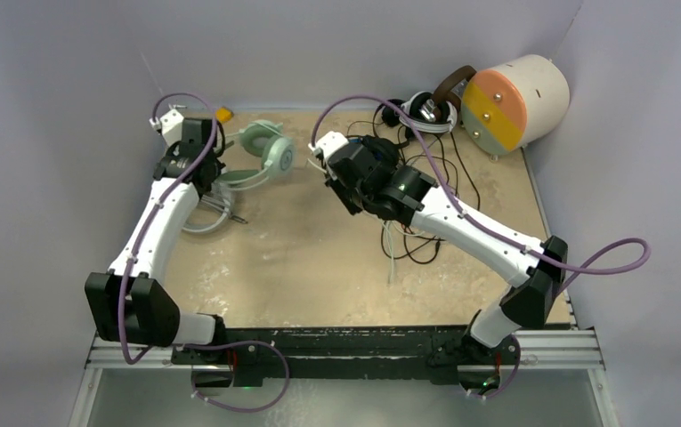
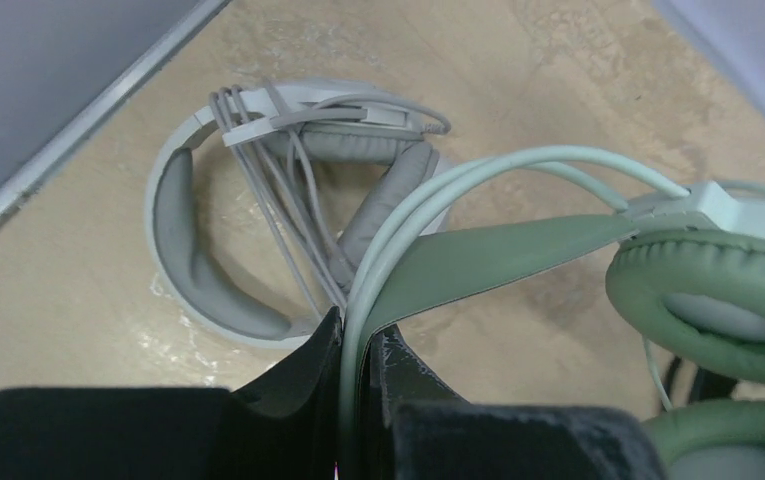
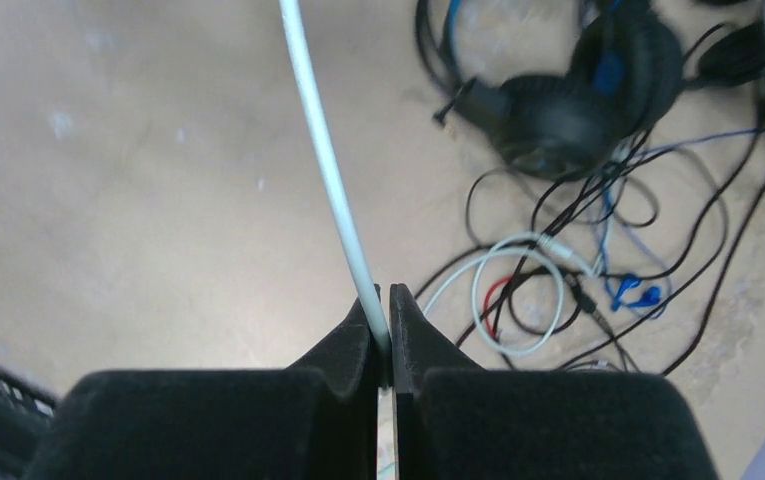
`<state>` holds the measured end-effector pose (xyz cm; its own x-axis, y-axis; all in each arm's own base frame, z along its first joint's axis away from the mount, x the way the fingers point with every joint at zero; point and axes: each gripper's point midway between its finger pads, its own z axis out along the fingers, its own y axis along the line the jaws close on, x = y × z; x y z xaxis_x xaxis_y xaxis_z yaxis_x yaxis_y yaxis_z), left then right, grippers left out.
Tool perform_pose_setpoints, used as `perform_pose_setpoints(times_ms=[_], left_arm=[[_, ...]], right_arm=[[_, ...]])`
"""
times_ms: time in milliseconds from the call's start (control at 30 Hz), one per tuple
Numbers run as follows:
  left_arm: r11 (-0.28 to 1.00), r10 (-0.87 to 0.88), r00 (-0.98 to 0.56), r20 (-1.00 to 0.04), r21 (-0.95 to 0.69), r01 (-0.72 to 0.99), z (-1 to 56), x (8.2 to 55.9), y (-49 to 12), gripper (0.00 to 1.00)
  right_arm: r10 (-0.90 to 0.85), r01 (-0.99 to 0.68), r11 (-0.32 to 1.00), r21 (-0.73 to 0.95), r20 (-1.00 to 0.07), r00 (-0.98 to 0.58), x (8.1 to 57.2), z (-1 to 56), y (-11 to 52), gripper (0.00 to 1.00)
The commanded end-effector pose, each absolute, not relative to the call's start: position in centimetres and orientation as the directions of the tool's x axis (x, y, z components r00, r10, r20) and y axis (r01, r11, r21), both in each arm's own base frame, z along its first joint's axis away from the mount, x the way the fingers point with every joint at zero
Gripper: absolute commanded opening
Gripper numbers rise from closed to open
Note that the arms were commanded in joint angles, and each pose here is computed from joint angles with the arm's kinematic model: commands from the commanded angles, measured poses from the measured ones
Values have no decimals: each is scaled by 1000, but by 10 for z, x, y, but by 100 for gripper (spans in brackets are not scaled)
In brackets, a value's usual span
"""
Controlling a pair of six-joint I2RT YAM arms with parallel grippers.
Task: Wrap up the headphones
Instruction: Wrap the headphones cable around the headphones.
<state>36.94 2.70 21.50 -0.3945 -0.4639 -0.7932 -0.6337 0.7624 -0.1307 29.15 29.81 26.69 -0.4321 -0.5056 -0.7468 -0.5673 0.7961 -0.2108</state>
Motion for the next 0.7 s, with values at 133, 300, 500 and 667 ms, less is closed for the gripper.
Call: perform_pose_setpoints(times_ms=[133, 300, 500, 667], left_arm=[[626, -725, -122, -678, -573, -529, 314, 410, 1, 0], [576, -758, -59, -649, -624, -528, 318, 421, 2, 0], [523, -804, -41, -593, -673, -522, 302, 436, -5, 0], [474, -803, 0, -596, -639, -606, 276, 437, 6, 0]], right_arm=[[-648, -798, 582, -157, -683, -338, 222, 223, 319, 0], [-606, -873, 482, -80, -749, -266, 189, 258, 334, 0], [-565, -918, 396, -16, -792, -230, 160, 314, 334, 0], [-523, -894, 444, -62, -828, -203, 165, 353, 318, 0]])
